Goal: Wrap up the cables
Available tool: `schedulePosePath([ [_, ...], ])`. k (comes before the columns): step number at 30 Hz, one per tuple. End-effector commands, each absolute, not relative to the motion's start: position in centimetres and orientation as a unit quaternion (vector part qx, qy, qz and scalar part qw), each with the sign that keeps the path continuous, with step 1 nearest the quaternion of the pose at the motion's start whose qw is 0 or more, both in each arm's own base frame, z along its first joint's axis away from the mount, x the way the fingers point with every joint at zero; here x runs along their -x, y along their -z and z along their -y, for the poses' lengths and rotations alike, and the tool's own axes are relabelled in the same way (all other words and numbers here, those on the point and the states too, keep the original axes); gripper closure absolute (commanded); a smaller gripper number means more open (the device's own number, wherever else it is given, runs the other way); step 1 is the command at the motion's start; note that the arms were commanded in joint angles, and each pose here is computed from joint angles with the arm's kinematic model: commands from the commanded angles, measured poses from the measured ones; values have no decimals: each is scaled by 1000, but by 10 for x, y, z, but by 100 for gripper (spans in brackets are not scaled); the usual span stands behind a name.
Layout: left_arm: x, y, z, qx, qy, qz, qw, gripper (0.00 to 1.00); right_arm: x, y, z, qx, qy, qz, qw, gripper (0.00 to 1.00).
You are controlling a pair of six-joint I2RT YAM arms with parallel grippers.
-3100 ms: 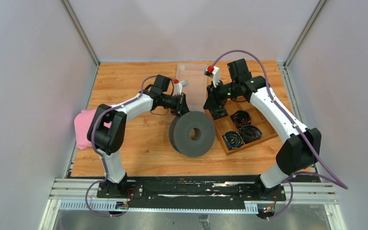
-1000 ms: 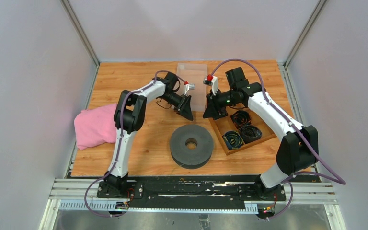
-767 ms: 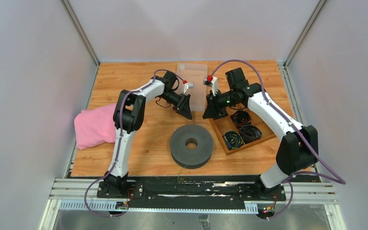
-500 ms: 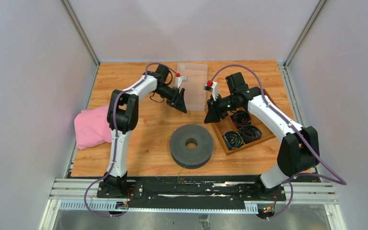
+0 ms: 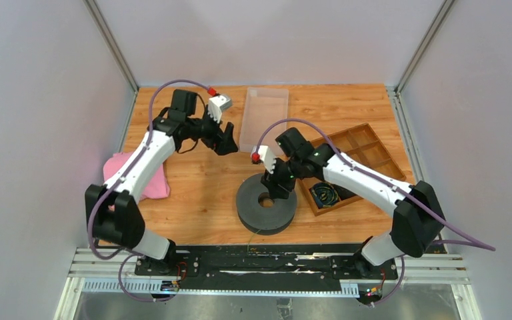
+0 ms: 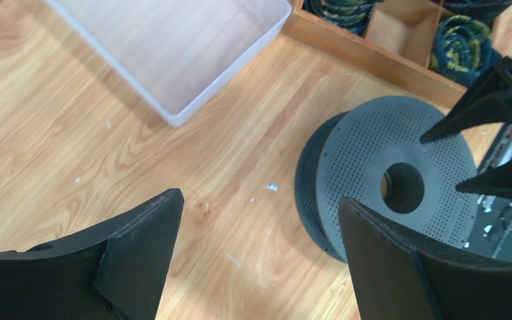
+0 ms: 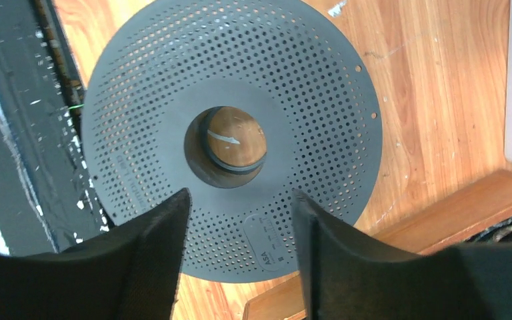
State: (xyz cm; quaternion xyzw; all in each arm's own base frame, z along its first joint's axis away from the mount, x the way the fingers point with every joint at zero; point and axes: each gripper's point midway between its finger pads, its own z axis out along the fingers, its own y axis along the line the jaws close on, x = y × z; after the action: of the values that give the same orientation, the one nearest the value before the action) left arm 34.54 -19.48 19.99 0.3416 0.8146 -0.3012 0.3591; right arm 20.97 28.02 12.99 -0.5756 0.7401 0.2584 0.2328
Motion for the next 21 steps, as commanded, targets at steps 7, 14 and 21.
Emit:
schedulePosePath([
  [7, -317, -191, 137, -315, 193, -826, 426, 2, -236, -93, -282, 608, -60, -749, 257, 34],
  [14, -306, -200, 110, -283, 198, -828, 442, 2, -244, -78, -288, 625, -4, -736, 260, 32],
  [21, -272, -189, 121, -350, 224, -788, 454, 2, -268, -84, -289, 608, 39, -743, 277, 32],
])
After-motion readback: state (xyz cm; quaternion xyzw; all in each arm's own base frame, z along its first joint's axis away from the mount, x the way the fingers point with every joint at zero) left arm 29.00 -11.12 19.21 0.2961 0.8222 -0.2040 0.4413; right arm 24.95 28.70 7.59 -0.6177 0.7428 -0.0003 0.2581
